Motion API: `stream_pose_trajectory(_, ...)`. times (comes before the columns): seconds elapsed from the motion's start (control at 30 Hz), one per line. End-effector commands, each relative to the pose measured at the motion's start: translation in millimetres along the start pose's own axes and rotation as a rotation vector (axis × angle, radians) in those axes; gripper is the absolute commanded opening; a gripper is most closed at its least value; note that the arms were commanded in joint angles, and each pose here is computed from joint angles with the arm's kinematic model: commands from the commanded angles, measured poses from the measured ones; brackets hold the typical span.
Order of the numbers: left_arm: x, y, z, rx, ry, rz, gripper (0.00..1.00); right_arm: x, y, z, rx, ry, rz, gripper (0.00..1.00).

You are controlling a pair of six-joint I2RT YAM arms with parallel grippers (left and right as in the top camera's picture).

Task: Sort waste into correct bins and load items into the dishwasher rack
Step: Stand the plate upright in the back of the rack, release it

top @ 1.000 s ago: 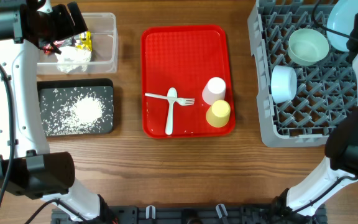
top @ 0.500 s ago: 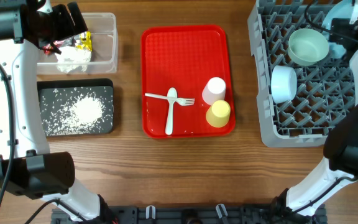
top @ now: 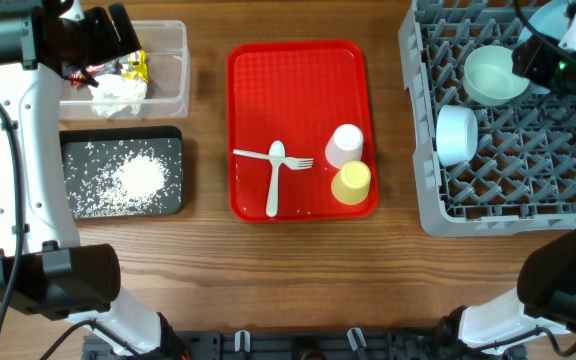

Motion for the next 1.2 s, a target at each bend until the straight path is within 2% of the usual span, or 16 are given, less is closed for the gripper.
stream_pose_trajectory(0.0, 3, 5, 0, 0.01, 0.01, -0.014, 1.0, -10, 27, 25, 0.09, 0.208, 0.053, 0.52)
stream_pose_trajectory(0.1, 3, 5, 0, 0.01, 0.01, -0.014, 1.0, -25, 36, 37, 0.115, 0.265, 0.105, 0.45)
stream_pose_trajectory(0.43, 3, 5, 0, 0.01, 0.01, -0.014, 1.0, -37, 53, 55, 0.12, 0.283, 0.166, 0.38)
stream_pose_trajectory(0.5, 3, 5, 0, 0.01, 0.01, -0.014, 1.0, -38, 57, 58, 0.111, 0.287, 0.166, 0.34)
stream_pose_trajectory(0.63, 3, 5, 0, 0.01, 0.01, -0.014, 1.0, -39, 57, 54, 0.086, 0.283, 0.165, 0.24)
stream_pose_trajectory(0.8, 3, 5, 0, 0.01, 0.01, -0.014, 1.0, -38, 58, 50, 0.062, 0.278, 0.156, 0.18)
stream_pose_trajectory(1.03, 3, 5, 0, 0.01, 0.01, -0.014, 1.0, -41, 70, 52, 0.066, 0.28, 0.143, 0.17)
stream_pose_trajectory(1.17, 3, 5, 0, 0.01, 0.01, -0.014, 1.0, -42, 74, 48, 0.041, 0.268, 0.142, 0.08)
Point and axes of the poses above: each gripper's point midway between its finger pads, its own y axis out along the fingers, its own x axis along the line the jaws close on, z = x × y, the point moved 9 cm from there along -y, back along the fingers, and after that the axes turned 12 degrees about -y, right-handed, at the moved point
